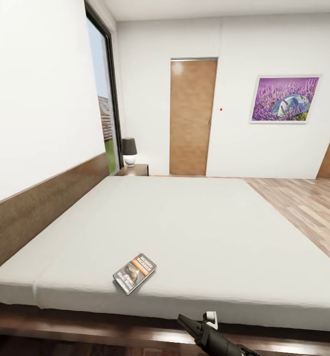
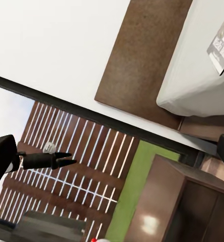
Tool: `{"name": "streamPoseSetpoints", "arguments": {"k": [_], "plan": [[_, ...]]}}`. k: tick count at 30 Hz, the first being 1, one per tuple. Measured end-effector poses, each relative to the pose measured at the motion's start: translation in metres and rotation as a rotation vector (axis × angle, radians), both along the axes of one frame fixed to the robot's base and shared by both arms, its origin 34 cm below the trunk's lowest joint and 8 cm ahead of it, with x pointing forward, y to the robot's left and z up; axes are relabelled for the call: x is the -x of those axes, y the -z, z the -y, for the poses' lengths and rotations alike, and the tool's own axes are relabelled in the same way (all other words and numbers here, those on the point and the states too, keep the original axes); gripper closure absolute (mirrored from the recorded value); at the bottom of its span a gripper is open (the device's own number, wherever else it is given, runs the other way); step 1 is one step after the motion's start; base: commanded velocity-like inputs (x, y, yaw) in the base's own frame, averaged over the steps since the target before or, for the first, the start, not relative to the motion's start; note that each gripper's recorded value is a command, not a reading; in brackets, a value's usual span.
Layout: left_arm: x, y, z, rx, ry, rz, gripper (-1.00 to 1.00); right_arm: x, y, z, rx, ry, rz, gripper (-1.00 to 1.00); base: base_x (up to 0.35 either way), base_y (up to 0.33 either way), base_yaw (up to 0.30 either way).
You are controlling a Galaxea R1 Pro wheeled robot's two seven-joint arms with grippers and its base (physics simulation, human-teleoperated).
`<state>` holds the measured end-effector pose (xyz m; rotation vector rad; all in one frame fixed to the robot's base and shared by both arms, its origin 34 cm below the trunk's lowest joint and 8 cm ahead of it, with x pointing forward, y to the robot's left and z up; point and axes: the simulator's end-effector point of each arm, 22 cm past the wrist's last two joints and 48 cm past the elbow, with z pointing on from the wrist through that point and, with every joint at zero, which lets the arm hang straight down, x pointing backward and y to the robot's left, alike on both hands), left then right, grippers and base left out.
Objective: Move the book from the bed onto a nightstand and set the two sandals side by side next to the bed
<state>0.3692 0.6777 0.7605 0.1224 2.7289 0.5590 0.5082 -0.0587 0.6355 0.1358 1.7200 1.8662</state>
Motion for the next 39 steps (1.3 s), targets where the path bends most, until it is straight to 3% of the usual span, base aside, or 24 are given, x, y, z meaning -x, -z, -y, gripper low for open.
{"name": "streamPoseSetpoints", "arguments": {"k": [21, 39], "plan": [[0.0, 0.0, 0.0, 0.001, 0.001, 0.001, -1.0, -0.001, 0.0, -0.001, 0.001, 0.0, 0.0, -1.0, 0.0, 0.016, 0.0], [0.0, 0.001, 0.001, 0.002, 0.001, -0.001, -1.0, -0.021, -0.011, 0.001, 0.013, 0.016, 0.024, -1.0, 0.0, 0.0, 0.0]]}}
